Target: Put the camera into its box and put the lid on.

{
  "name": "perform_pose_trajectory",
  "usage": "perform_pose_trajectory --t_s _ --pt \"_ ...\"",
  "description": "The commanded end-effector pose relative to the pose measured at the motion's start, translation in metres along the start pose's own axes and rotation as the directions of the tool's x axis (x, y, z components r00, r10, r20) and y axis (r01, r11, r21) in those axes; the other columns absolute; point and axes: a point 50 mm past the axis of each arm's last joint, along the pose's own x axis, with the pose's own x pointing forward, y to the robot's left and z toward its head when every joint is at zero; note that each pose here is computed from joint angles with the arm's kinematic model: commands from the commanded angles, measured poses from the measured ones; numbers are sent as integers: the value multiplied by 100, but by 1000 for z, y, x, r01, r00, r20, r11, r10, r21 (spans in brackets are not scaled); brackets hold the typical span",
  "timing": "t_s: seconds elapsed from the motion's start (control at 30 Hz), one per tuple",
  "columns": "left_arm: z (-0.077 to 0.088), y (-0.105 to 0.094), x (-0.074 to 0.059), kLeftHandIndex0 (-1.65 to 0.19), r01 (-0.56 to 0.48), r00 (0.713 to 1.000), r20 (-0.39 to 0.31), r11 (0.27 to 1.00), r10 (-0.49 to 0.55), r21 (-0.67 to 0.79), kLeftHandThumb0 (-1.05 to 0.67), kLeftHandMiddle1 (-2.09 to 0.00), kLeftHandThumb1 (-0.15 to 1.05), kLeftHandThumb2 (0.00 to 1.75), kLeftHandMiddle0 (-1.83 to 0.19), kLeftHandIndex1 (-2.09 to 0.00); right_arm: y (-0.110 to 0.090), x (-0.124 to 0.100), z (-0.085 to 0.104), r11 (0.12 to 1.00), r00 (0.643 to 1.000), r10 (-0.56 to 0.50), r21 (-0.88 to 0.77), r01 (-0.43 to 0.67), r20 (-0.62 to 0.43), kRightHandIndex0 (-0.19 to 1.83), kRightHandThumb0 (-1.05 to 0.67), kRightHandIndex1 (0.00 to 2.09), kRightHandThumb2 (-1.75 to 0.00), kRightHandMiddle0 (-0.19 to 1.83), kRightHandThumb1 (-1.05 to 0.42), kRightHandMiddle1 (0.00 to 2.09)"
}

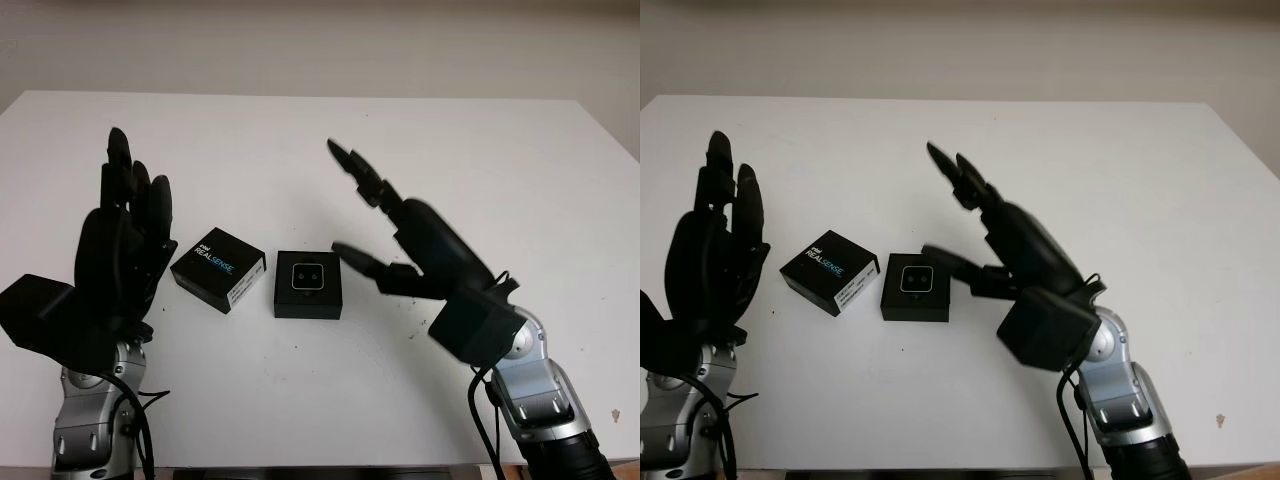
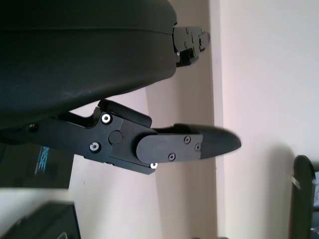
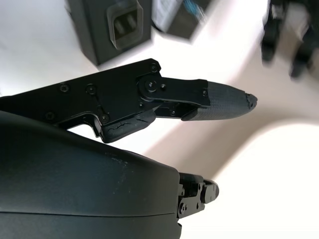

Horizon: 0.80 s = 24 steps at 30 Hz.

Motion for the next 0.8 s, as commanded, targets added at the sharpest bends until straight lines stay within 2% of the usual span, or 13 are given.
perform_pose_trajectory --t_s 0.0,0.03,0.07,0.1,0.17,0.2,0.27,0.33,0.47,0.5,0.6,0.7,0.77 --pt "9 0 4 -11 -10 999 47 992 4 122 -52 -19 105 23 -32 -16 -10 8 5 998 998 -60 25 59 19 10 -70 16 -49 14 -105 19" --pt "9 1 4 -14 -8 999 48 981 -2 194 -52 -19 105 20 -37 -17 -14 11 6 996 996 -84 35 83 18 13 -69 17 -48 13 -105 30" --pt "8 1 3 -15 -1 999 43 970 -9 244 -52 -18 105 19 -39 -17 -17 13 6 991 993 -114 77 113 8 18 -68 21 -47 2 -105 60" --pt "8 2 3 -16 11 999 33 957 -22 290 -52 -16 105 16 -39 -17 -19 16 6 983 989 -147 113 146 -7 26 -65 30 -43 -8 -105 99" --pt "6 3 2 -17 39 999 13 931 -46 362 -54 -13 103 12 -37 -16 -23 19 4 968 982 -183 164 188 -41 28 -59 44 -43 -13 -105 138" --pt "5 4 2 -16 58 998 3 914 -64 401 -58 -10 103 10 -33 -14 -26 20 2 964 979 -195 172 201 -56 25 -55 60 -42 -10 -105 153" --pt "3 5 2 -13 98 995 -19 870 -101 483 -61 -7 103 8 -29 -11 -31 24 -3 959 970 -226 155 238 -92 12 -51 93 -42 -7 -105 163" --pt "1 5 2 -11 133 990 -39 825 -134 549 -66 -4 104 7 -23 -9 -34 26 -6 958 955 -261 88 274 -139 11 -54 113 -35 -2 -105 156" --pt "-3 3 4 -7 208 977 -97 753 -190 624 -74 -1 103 6 -12 -6 -37 30 -10 954 941 -295 -6 299 -167 4 -65 126 -30 4 -105 123" --pt "-5 1 4 -5 225 973 -113 739 -199 635 -75 -1 102 5 -9 -5 -37 31 -11 954 940 -294 3 299 -175 -4 -65 122 -30 1 -105 118" --pt "-9 -3 4 -2 276 961 -167 706 -221 652 -78 -1 101 5 -2 -4 -37 32 -14 956 940 -282 22 291 -191 -11 -66 99 -32 -8 -105 105" --pt "-14 -7 2 3 342 940 -238 673 -246 656 -82 -1 101 5 3 -2 -39 33 -16 959 940 -273 24 284 -206 -6 -68 74 -35 -9 -105 85" --pt "-16 -10 2 5 374 928 -271 658 -257 654 -82 -2 101 5 4 -2 -40 33 -17 958 939 -272 31 284 -209 -4 -67 66 -36 -9 -105 78"
